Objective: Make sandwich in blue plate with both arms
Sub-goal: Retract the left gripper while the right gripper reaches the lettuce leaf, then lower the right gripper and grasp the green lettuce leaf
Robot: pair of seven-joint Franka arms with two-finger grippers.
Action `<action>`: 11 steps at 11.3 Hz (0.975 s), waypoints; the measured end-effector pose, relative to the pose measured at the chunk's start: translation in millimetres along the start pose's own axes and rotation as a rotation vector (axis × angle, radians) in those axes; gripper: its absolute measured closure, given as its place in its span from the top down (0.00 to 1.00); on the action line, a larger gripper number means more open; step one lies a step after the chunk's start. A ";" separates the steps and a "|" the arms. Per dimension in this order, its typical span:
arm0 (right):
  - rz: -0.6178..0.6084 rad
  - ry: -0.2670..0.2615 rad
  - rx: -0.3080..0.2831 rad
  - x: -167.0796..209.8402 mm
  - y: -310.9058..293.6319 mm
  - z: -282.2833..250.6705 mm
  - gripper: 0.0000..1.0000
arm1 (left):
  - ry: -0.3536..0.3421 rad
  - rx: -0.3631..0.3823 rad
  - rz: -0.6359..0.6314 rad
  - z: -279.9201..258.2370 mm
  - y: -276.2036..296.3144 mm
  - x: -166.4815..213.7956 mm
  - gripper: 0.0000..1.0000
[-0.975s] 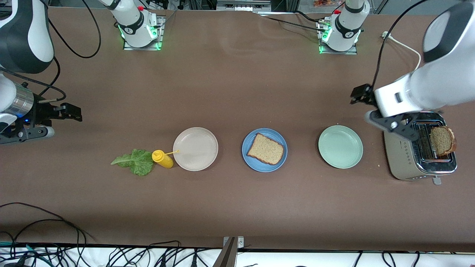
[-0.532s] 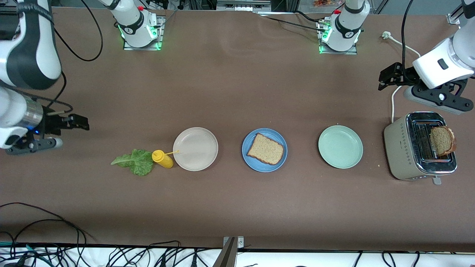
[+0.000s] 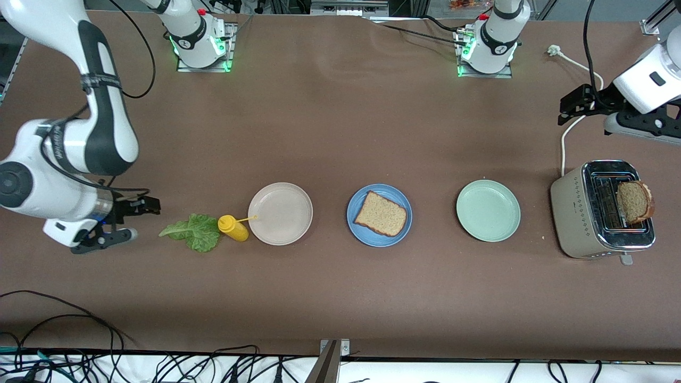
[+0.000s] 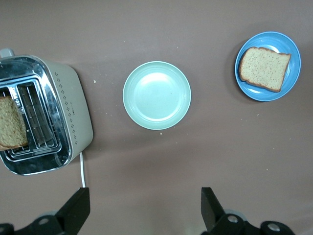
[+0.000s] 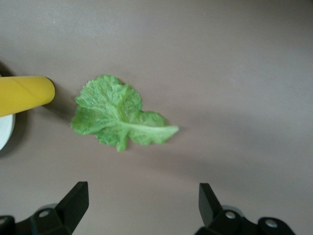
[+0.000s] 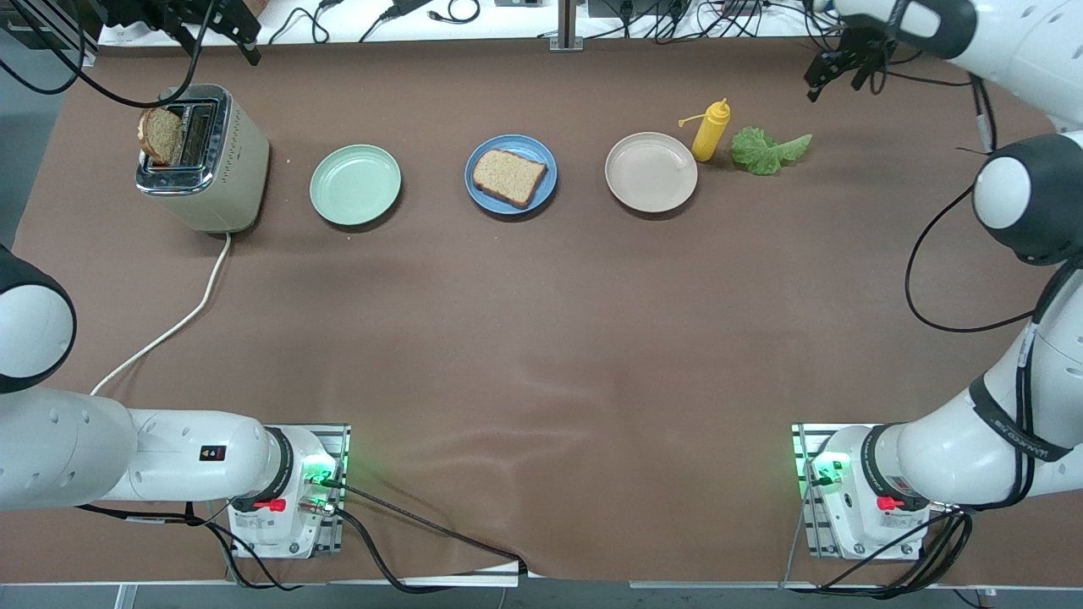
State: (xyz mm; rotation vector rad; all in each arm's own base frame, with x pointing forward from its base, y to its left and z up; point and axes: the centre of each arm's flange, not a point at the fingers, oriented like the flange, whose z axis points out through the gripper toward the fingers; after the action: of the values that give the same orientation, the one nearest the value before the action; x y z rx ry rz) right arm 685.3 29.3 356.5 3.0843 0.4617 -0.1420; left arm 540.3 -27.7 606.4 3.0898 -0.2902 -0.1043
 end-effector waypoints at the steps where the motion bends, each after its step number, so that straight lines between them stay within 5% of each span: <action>1: -0.012 -0.002 -0.003 6.3 -7.1 14.6 1.00 | -0.002 -0.010 -0.010 2.0 -4.5 -1.1 1.00; 11: -0.062 0.027 -0.019 37.9 -34.7 113.6 1.00 | -0.009 -0.013 -0.006 5.3 -1.4 -2.7 1.00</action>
State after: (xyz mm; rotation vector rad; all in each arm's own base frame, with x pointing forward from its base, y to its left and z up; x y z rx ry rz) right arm 701.3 69.8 239.7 3.0585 0.5574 -0.0970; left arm 537.6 -26.0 601.2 3.0780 -0.2800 -0.1196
